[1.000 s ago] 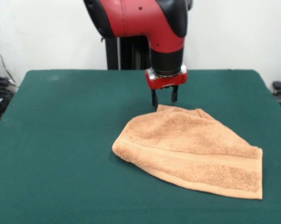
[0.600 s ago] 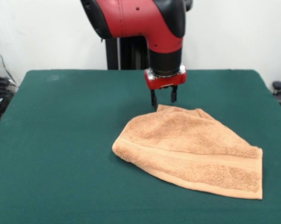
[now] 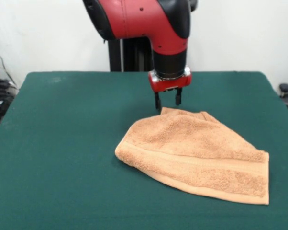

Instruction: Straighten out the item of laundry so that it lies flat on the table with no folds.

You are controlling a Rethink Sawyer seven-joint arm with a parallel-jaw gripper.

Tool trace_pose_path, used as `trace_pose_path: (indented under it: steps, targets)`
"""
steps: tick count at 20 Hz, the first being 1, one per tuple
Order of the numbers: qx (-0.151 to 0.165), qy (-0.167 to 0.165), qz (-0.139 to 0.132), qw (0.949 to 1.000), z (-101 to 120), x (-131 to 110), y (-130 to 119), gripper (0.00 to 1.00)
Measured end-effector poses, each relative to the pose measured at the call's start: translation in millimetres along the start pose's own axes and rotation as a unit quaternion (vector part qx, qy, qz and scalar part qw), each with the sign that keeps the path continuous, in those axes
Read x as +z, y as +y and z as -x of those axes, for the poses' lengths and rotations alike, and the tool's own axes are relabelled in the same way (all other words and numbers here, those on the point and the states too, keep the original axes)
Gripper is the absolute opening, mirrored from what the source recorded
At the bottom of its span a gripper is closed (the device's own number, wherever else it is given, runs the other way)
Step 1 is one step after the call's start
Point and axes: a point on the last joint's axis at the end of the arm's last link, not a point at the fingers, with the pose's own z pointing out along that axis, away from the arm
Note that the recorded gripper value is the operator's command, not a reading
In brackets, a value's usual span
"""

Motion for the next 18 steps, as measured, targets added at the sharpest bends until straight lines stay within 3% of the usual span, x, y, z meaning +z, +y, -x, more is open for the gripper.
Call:
trace_pose_path:
  steps: [18]
  targets:
    - [-0.005, 0.0, 0.0, 1.0, 1.7, 1.0, 5.8, 1.0]
